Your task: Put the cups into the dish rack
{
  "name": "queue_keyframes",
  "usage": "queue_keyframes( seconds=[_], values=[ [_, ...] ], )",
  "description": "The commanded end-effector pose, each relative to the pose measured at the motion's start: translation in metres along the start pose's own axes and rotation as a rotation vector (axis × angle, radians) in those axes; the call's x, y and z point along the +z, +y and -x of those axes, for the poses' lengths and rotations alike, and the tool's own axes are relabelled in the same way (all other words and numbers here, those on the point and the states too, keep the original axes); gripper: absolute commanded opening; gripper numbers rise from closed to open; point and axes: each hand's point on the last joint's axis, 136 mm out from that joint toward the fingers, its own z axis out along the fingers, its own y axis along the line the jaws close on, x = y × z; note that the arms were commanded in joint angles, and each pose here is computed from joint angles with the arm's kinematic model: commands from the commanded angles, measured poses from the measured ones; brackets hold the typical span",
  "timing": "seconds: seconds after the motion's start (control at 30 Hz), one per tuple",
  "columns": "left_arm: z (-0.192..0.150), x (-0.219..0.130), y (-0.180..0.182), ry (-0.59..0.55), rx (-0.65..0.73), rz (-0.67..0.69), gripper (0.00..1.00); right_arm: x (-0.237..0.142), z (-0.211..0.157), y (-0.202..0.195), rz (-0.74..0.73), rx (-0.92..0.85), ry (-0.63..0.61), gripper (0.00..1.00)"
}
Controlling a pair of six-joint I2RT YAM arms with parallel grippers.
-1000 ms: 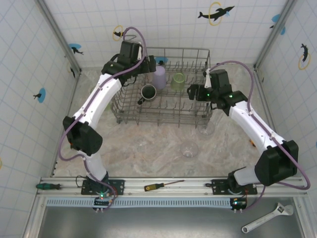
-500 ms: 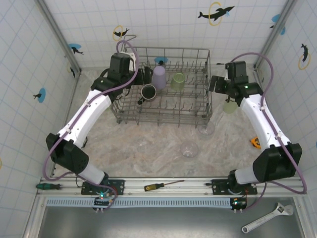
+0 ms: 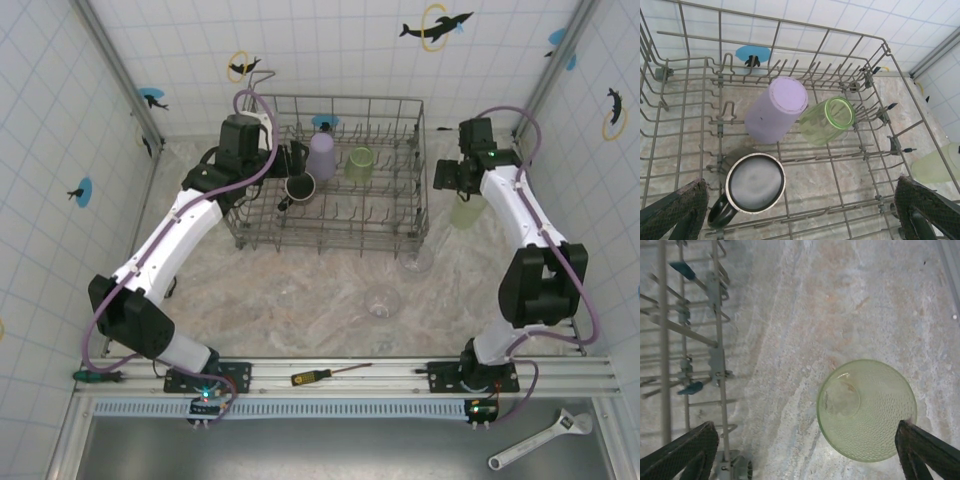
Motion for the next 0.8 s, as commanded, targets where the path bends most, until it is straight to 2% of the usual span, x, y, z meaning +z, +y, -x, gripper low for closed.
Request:
queue_keyframes(
  seconds=[0.0, 0.2, 0.43, 0.63, 0.77],
  values=[
    [0.009, -0.015, -0.004, -0.044, -0.002, -0.027, 0.98, -0.004, 0.007, -0.004, -0.012, -0.008, 0.005, 0.89],
    [0.007, -0.017, -0.003, -0.044, -0.004, -0.024, 0.98, 0.013, 0.0, -0.006, -0.012, -0.013, 0.051, 0.81],
    [0.004, -0.017, -0.003, -0.043, -0.005, -0.029, 0.98, 0.034, -0.01, -0.006, -0.015, -0.024, 0.123, 0.61],
    [0.003, -0.018, -0.004, -0.039, -0.003, -0.032, 0.98, 0.047, -0.013, -0.006, -0.028, -0.036, 0.173, 0.57],
    [0.003, -0.018, -0.003, -0.037, -0.001, -0.026, 0.98, 0.056, -0.015, -0.01, -0.037, -0.033, 0.193, 0.52]
  ],
)
